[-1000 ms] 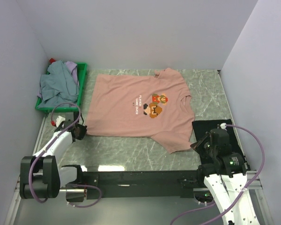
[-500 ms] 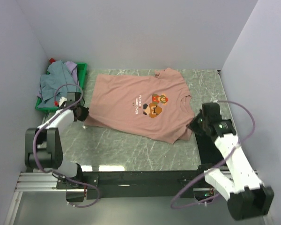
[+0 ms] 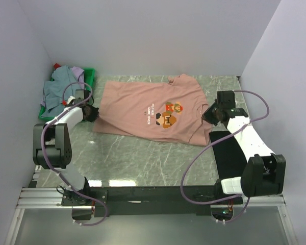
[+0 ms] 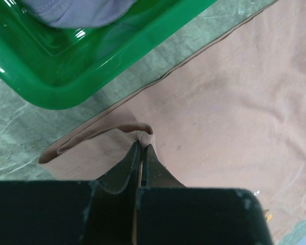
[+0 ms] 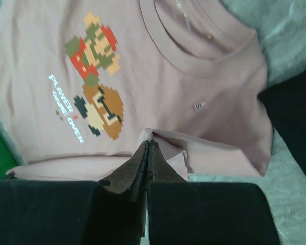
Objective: Fold and stack the t-shirts
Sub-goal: Fold the tshirt
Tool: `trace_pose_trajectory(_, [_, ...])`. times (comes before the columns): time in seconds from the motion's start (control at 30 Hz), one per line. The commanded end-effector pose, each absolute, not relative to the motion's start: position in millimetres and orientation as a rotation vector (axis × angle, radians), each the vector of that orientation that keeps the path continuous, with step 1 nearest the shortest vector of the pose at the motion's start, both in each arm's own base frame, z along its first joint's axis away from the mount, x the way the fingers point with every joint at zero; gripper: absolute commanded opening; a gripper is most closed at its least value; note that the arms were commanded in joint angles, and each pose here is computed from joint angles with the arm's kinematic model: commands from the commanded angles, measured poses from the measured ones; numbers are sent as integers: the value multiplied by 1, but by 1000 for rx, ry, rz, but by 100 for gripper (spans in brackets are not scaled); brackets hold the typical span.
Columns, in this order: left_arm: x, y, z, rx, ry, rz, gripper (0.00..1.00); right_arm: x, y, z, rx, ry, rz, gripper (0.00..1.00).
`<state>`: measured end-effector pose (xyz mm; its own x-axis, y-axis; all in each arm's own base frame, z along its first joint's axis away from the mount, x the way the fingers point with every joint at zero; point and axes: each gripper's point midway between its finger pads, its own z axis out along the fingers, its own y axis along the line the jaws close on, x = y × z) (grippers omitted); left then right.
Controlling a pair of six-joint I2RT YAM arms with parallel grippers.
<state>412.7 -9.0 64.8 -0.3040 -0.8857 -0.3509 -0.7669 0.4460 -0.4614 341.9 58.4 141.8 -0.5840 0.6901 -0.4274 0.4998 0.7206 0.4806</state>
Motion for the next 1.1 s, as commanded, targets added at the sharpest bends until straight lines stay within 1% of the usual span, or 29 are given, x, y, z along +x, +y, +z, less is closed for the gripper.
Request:
trace_pose_trajectory(0.0, [426, -9, 78, -1353, 2117, -291, 1, 371, 55, 173, 846, 2233, 457, 0])
trace_pose_trajectory(0.27, [436, -7, 79, -1348, 2113, -281, 1, 383, 46, 169, 872, 2234, 449, 0])
trace_pose_trajectory(0.37, [440, -8, 79, -1343, 2121, -284, 1, 385, 27, 165, 926, 2214, 447, 0])
trace_pose_trajectory(0.5, [444, -9, 79, -1344, 2123, -290, 1, 388, 16, 163, 946, 2197, 451, 0])
trace_pose_trajectory(1.07, [458, -8, 78, -1336, 2119, -286, 1, 410, 13, 154, 968, 2214, 471, 0])
